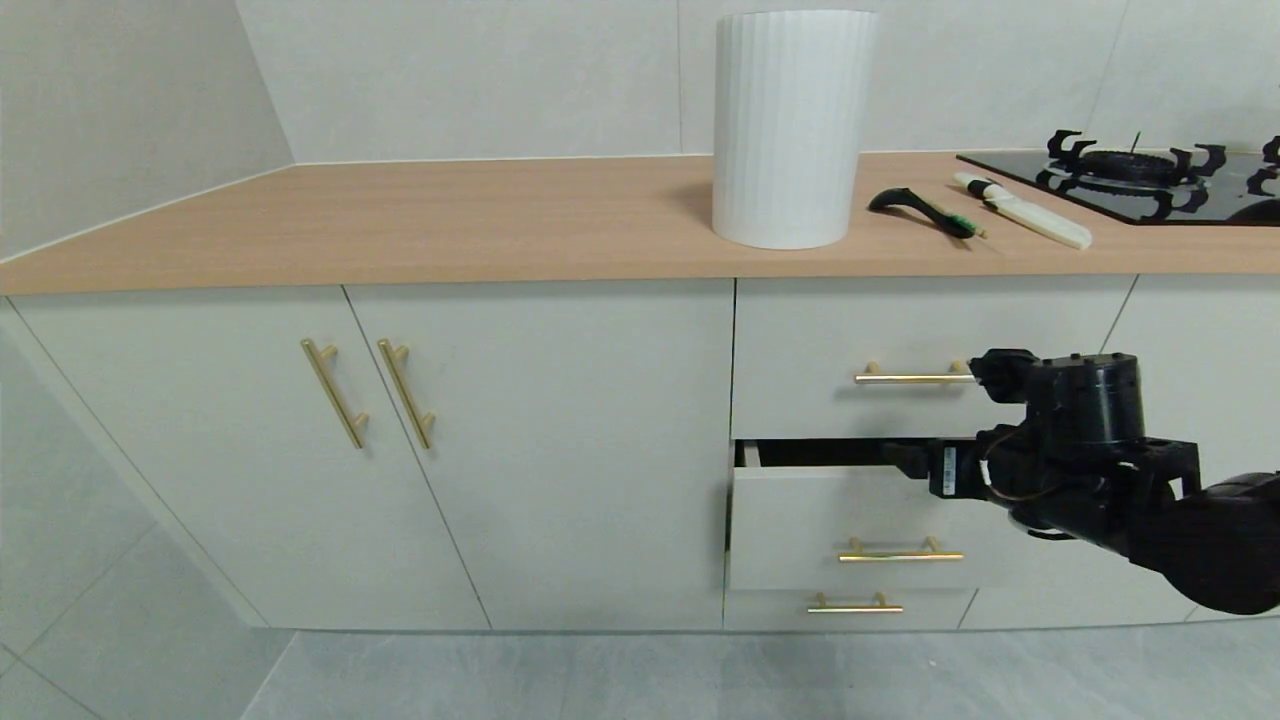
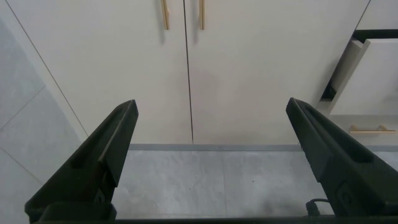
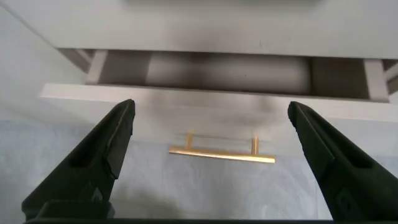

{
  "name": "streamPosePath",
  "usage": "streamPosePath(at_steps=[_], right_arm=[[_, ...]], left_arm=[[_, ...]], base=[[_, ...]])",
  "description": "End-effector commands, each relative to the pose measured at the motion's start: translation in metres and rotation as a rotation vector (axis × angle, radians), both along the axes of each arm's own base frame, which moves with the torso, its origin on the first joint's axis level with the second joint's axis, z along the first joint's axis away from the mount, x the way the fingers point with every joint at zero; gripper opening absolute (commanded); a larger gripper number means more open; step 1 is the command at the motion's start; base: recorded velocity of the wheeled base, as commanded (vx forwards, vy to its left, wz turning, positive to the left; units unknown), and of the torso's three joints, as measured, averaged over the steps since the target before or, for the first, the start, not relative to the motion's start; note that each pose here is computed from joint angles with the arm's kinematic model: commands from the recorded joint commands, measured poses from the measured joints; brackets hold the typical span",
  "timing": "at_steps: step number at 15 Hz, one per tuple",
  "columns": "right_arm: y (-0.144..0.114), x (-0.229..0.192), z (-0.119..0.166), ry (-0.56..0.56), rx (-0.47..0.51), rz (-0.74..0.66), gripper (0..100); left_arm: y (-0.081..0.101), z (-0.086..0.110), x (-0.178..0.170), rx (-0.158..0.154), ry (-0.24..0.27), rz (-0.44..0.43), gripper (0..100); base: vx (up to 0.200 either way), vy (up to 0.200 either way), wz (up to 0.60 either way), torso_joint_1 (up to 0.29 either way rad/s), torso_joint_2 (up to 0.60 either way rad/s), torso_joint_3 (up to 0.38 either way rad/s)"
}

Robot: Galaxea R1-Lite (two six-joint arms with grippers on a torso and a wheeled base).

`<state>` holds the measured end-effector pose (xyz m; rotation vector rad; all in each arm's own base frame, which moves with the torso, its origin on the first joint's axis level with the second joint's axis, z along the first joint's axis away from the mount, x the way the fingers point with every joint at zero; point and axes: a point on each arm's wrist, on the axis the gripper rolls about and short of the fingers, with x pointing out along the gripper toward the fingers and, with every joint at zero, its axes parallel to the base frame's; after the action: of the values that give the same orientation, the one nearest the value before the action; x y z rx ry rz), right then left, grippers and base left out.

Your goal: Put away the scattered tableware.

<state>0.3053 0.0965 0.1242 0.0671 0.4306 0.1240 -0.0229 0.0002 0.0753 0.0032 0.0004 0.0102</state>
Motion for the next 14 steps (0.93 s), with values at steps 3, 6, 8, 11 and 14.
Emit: streamPosePath(at_steps=[3,6,8,11,14], right_arm=[[0.01,0.034,-0.031,0.044,-0.021,-0.013,100],[0.011,0.04,-0.04,0.033,-0.022,-0.024,100],[0.012,0.044,-0.051,0.039,-0.043,-0.056,100],[0.015,0.051,-0.062,0.013,-0.046,-0.072,100],[0.016,0.053,-0.063,0.014,-0.049,-0.077,100]], left_arm=[[0.0,0.0,0.0,0.0,0.001,0.001,100],[0.0,0.0,0.0,0.0,0.001,0.001,100],[0.0,0.0,0.0,0.0,0.001,0.001,100],[0.0,0.0,0.0,0.0,0.001,0.001,100],[0.0,0.0,0.0,0.0,0.001,0.001,100]], base=[[0.0,0.0,0.0,0.0,0.0,0.0],[0.0,0.0,0.0,0.0,0.0,0.0],[0.0,0.0,0.0,0.0,0.0,0.0],[0.0,0.0,0.0,0.0,0.0,0.0],[0.0,0.0,0.0,0.0,0.0,0.0]])
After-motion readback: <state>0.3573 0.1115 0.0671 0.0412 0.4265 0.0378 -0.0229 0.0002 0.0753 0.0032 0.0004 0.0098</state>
